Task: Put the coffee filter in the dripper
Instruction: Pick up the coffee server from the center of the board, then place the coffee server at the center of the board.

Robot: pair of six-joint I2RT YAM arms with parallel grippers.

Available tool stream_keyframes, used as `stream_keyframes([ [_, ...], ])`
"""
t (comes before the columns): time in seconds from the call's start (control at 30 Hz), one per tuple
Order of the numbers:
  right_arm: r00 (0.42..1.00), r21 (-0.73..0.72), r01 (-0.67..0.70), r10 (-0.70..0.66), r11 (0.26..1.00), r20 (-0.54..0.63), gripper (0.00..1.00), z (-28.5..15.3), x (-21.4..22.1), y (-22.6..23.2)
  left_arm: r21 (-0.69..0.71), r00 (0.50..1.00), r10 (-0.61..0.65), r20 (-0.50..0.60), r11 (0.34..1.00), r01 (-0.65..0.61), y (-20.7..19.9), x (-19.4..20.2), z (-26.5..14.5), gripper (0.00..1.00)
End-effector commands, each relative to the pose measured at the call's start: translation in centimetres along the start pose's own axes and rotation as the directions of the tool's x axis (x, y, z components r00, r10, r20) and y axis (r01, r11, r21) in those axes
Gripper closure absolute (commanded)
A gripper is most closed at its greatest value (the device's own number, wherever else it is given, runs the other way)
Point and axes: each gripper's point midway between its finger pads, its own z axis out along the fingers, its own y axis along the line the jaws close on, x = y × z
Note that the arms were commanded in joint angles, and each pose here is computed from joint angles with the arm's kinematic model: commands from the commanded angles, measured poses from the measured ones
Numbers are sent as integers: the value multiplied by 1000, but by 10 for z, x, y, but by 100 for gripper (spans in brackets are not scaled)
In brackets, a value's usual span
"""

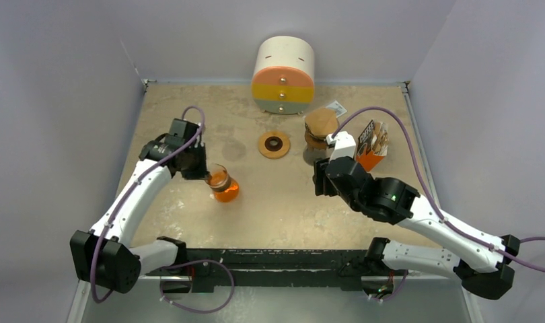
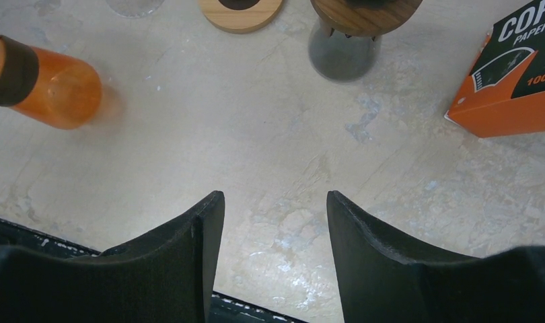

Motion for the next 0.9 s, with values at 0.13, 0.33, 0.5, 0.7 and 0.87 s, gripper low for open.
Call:
stream_keyframes([
  [0.13, 998, 13, -37, 37, 999, 43, 39, -13, -13, -10, 123, 992, 92, 86, 987, -102, -71, -1, -13, 100],
  [0.33, 999, 35, -46, 45, 998, 25, 39, -17, -6, -17, 131, 962, 236, 140, 958, -254, -125, 6, -9, 100],
  [0.5, 998, 50, -65, 64, 997, 17, 39, -23, 0, -25, 117, 926, 352, 135, 923, -368, -165, 16, 3, 100],
  [0.7, 996, 56, -85, 84, 995, 15, 39, -29, 4, -32, 159, 894, 424, 147, 881, -445, -207, 26, 8, 100],
  [0.87, 996, 67, -87, 86, 994, 12, 39, -31, 5, -35, 180, 878, 461, 127, 860, -478, -227, 37, 17, 100],
])
